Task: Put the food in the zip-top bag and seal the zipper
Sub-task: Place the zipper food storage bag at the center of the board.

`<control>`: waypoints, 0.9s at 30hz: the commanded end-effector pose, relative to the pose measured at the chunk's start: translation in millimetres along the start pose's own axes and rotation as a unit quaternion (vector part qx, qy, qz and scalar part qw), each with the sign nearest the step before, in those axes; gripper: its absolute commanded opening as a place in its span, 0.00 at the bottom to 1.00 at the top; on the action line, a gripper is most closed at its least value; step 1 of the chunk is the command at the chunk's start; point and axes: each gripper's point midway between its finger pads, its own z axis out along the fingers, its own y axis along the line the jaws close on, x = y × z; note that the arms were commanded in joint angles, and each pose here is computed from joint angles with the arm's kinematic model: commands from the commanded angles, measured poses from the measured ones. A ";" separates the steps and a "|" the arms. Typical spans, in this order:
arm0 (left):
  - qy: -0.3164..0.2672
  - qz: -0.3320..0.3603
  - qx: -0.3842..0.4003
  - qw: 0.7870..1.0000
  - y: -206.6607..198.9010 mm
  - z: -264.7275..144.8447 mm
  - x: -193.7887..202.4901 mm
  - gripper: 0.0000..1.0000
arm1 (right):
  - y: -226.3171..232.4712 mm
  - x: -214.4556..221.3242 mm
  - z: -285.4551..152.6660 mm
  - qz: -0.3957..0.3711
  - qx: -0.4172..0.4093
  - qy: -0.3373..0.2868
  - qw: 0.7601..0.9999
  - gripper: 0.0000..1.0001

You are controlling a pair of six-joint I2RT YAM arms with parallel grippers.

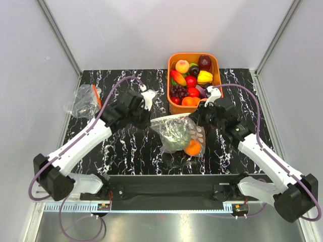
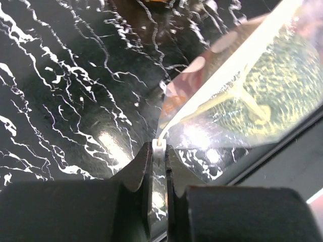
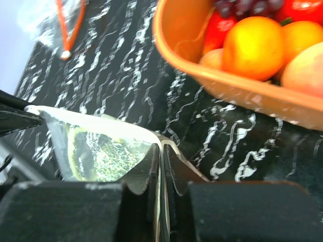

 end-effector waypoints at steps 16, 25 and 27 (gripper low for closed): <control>-0.212 -0.079 -0.046 0.973 26.7 -98.7 -73.4 0.99 | 13.3 -121.7 -80.7 -0.003 0.051 -0.175 0.983 1.00; -0.305 -0.054 -0.053 0.949 34.0 -128.0 -8.4 0.99 | -6.5 -99.7 -172.3 0.008 0.083 -0.272 0.959 1.00; -0.333 -0.054 -0.056 0.940 35.8 -139.6 -0.2 0.99 | -15.8 -88.8 -179.2 0.013 0.099 -0.273 0.957 1.00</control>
